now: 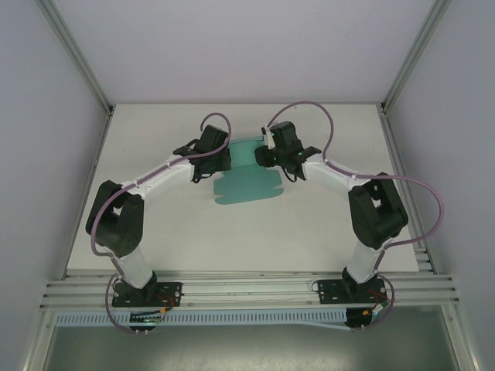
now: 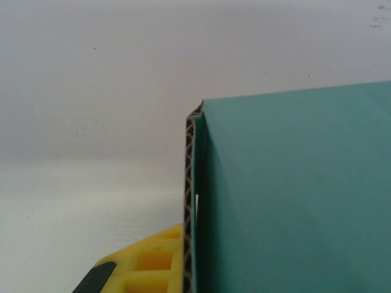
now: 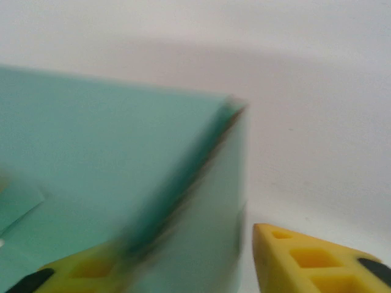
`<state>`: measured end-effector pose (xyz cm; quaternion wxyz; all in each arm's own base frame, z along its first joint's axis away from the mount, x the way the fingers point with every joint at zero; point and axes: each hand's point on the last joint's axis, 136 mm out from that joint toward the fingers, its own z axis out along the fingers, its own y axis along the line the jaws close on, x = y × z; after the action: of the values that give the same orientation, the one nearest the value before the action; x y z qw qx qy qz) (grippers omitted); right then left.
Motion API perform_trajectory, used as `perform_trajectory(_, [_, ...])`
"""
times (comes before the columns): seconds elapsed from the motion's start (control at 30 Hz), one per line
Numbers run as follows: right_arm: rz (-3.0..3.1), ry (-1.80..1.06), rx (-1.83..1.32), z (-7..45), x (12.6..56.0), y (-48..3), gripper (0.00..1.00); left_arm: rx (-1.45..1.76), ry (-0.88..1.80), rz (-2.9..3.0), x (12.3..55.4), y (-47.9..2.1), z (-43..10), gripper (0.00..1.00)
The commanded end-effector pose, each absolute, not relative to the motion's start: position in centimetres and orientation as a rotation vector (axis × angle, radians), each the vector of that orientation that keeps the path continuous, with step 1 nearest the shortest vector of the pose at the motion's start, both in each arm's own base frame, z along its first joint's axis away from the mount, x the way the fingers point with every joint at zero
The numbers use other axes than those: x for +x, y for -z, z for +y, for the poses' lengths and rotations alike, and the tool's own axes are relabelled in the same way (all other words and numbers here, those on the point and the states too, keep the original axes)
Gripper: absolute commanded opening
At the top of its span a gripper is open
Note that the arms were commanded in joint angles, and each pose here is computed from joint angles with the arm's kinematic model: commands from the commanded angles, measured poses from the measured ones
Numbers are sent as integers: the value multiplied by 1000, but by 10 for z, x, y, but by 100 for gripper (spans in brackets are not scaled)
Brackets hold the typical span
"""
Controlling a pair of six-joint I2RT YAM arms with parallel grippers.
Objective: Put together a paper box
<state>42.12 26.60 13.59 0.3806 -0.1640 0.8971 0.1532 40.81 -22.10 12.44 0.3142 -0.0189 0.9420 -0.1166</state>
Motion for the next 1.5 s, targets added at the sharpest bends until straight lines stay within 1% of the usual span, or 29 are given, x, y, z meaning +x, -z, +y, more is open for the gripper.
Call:
perform_trajectory(0.0, [2281,-291,-288,250,439,-139,36,-36,357,2453,408,-139,-227,0])
perform_trajectory(0.1, [2289,-292,-310,259,438,-137,34,-37,364,2453,409,-139,-228,0])
perform_trajectory(0.2, [2279,-246,-320,261,438,-137,23,-37,358,2455,408,-139,-228,0])
perform_trajectory(0.27, [2275,-209,-312,259,438,-139,13,-46,340,2450,409,-140,-226,0])
perform_trajectory(0.33, [2288,-154,-286,254,438,-139,7,-53,330,2447,409,-140,-224,0])
perform_trajectory(0.5, [2327,62,-215,230,435,-129,1,-66,311,2444,409,-141,-221,0])
perform_trajectory(0.7, [2313,375,-145,191,429,-130,0,-89,274,2443,409,-142,-215,0])
perform_trajectory(0.77, [2293,506,-180,184,428,-132,0,-94,265,2442,410,-142,-214,0])
perform_trajectory(0.8, [2281,567,-226,184,428,-131,0,-95,265,2440,410,-144,-214,0])
perform_trajectory(0.87, [2288,597,-317,187,428,-123,0,-98,246,2436,411,-145,-212,0])
perform_trajectory(0.93, [2297,582,-500,198,426,-110,0,-97,221,2436,412,-147,-209,0])
perform_trajectory(1.03, [2268,662,-738,200,422,-98,0,-88,207,2437,411,-147,-207,0])
perform_trajectory(1.1, [2242,735,-838,196,421,-95,0,-93,205,2434,412,-148,-207,0])
perform_trajectory(1.2, [2226,806,-854,189,423,-96,0,-100,208,2430,413,-150,-207,0])
perform_trajectory(1.23, [2214,823,-833,189,425,-97,0,-105,206,2432,413,-150,-206,0])
perform_trajectory(1.3, [2233,807,-657,183,431,-106,0,-114,212,2433,413,-151,-207,0])
perform_trajectory(1.47, [2300,375,52,180,435,-128,0,-132,233,2442,411,-147,-208,0])
